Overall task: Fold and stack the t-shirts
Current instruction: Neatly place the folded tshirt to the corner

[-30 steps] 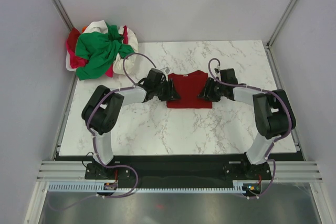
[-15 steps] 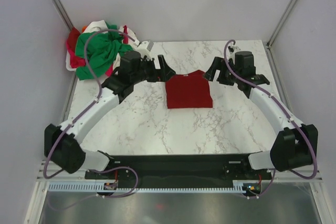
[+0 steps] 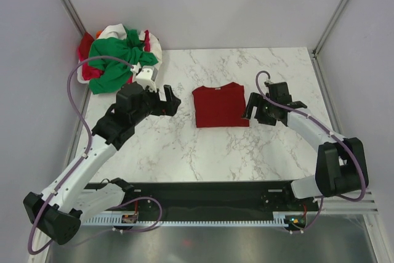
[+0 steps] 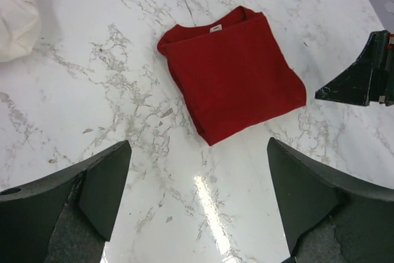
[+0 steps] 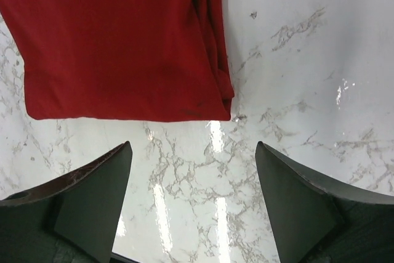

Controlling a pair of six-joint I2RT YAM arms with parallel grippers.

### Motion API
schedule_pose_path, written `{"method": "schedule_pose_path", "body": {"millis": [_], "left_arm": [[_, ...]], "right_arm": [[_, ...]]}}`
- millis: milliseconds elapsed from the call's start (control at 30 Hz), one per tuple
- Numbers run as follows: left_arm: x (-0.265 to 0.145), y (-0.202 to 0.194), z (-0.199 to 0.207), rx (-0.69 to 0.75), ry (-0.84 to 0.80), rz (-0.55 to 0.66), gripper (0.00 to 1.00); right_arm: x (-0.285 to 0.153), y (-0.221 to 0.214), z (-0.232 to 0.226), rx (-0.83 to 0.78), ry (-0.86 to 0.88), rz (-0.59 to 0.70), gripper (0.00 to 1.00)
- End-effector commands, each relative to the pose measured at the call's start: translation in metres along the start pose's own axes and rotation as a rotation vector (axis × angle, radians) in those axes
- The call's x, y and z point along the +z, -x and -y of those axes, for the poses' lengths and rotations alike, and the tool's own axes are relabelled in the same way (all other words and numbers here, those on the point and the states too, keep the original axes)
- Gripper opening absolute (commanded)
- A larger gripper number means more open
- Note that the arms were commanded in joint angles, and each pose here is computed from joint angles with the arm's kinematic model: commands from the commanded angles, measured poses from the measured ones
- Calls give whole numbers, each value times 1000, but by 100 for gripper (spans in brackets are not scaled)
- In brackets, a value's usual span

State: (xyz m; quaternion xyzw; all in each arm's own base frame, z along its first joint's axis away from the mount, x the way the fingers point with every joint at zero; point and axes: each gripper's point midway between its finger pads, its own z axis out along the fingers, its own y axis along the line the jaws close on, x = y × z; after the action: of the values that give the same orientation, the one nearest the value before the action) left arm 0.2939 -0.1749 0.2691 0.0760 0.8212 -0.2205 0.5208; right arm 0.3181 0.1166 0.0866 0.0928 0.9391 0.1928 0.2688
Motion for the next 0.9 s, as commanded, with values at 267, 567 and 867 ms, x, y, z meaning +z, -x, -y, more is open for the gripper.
{"method": "schedule_pose_path", "body": {"millis": [267,567,867], "left_arm": [[-8,-14,-29,89,114,0,100],[-4,-19,-30,78,118,-16,100],[0,-26,-35,80,136,-38,100]], "right_arm": [[56,-6,14,70,-11,-30,80],[68,-11,20,77,-28,-50,39],[75,44,43,128,-70,24,0]]}}
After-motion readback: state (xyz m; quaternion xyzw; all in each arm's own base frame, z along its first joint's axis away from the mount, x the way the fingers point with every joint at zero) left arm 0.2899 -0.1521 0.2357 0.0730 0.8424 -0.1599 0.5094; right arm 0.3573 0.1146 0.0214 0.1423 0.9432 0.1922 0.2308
